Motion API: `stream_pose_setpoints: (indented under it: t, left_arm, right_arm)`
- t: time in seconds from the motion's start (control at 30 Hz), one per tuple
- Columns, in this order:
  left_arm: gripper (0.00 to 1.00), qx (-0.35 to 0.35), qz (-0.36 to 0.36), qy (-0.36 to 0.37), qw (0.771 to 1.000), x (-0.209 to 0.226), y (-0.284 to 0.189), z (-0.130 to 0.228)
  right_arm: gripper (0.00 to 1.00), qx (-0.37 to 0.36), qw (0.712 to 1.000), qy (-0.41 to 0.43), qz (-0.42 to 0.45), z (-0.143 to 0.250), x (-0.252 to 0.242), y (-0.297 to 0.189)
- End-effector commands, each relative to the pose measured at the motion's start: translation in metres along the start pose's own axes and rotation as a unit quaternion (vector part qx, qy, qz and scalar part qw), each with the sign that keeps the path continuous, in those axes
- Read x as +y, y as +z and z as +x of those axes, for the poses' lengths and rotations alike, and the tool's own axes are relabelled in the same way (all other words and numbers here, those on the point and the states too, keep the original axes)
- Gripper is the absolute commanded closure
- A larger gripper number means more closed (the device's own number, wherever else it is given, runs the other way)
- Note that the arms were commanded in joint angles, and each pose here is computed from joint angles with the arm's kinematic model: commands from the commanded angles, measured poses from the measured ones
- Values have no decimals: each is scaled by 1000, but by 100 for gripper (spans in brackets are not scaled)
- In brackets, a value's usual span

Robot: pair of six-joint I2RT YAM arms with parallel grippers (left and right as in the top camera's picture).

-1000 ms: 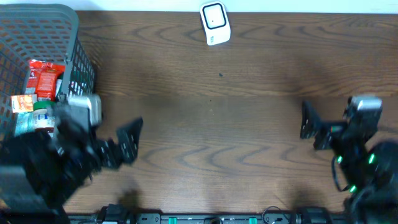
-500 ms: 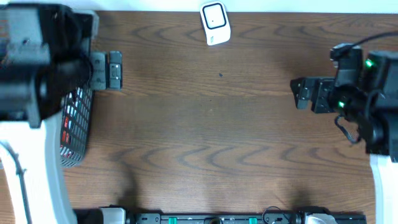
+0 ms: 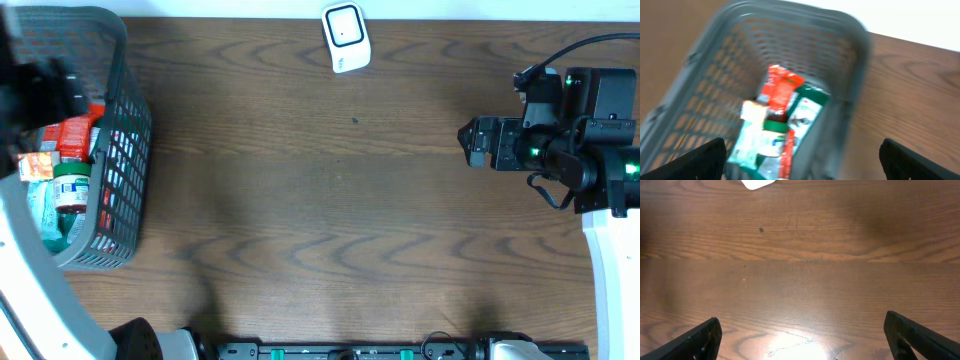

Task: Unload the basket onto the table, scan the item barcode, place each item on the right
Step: 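Reach the left gripper into the basket toward the green-lidded jar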

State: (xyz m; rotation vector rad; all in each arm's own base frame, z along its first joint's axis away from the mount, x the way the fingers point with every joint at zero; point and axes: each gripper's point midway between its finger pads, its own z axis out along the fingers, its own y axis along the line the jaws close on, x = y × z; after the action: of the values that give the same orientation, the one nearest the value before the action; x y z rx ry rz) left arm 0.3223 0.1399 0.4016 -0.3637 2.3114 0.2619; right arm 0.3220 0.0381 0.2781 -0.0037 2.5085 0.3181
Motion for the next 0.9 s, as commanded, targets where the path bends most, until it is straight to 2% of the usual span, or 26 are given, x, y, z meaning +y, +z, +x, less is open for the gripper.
stream_pose_setpoints:
  t: [0.0,0.2,0.5,0.87]
  left_arm:
    - [2,21,-35,-44,998,35,15,8]
    - [2,84,-56,-78,992,68,57,32]
    - [2,204,-41,-89,974,74,138,76]
    - [2,233,-20,-95,968,70,168,89]
  right_arm:
    - [1,-4,1000,-8,-10,-3,9,-5]
    - [1,-3,1000,-8,-10,-2,9,-5]
    - [1,-3,1000,-8,-10,-2,9,-5]
    - [1,-3,1000,-7,-9,-2,9,-5]
